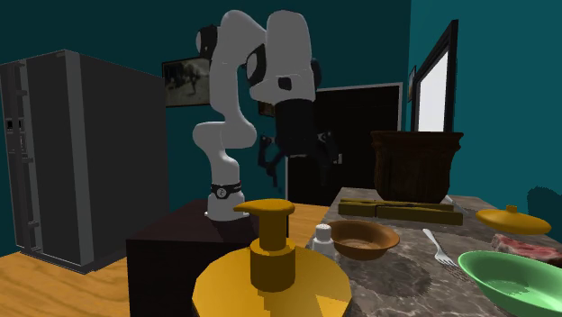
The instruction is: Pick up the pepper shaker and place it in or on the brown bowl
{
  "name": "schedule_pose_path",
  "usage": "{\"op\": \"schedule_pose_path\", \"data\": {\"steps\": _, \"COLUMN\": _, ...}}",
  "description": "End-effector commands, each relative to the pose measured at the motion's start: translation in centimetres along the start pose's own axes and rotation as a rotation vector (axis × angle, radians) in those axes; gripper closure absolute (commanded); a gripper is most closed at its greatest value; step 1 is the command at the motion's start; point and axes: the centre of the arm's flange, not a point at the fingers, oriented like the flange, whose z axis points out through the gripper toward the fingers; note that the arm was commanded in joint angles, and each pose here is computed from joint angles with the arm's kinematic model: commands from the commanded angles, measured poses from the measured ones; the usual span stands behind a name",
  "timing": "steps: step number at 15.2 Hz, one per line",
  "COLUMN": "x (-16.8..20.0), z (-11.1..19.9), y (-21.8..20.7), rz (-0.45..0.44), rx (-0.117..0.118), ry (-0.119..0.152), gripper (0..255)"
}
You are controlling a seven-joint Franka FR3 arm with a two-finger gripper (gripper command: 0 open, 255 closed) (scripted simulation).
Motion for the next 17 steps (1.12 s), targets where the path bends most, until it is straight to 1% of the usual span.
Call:
{"op": "schedule_pose_path", "data": {"steps": 1, "x": 1.2, "z": 2.1, "y": -1.3, "rz": 0.003, "rx": 0.002, "ry": 0.000, "gripper": 0}}
{"op": "schedule_pose_path", "data": {"steps": 3, "x": 2.2, "z": 4.1, "y": -2.7, "rz": 0.004, "rx": 0.003, "ry": 0.000, "gripper": 0}}
{"op": "schedule_pose_path", "data": {"steps": 4, "x": 2.5, "z": 4.6, "y": -3.0, "rz": 0.005, "rx": 0.004, "ry": -0.001, "gripper": 0}}
{"op": "schedule_pose_path", "data": {"steps": 11, "x": 2.5, "z": 8.3, "y": -3.0, "rz": 0.005, "rx": 0.004, "ry": -0.001, "gripper": 0}}
{"op": "schedule_pose_path", "data": {"steps": 17, "x": 2.5, "z": 8.6, "y": -3.0, "rz": 0.005, "rx": 0.004, "ry": -0.001, "gripper": 0}}
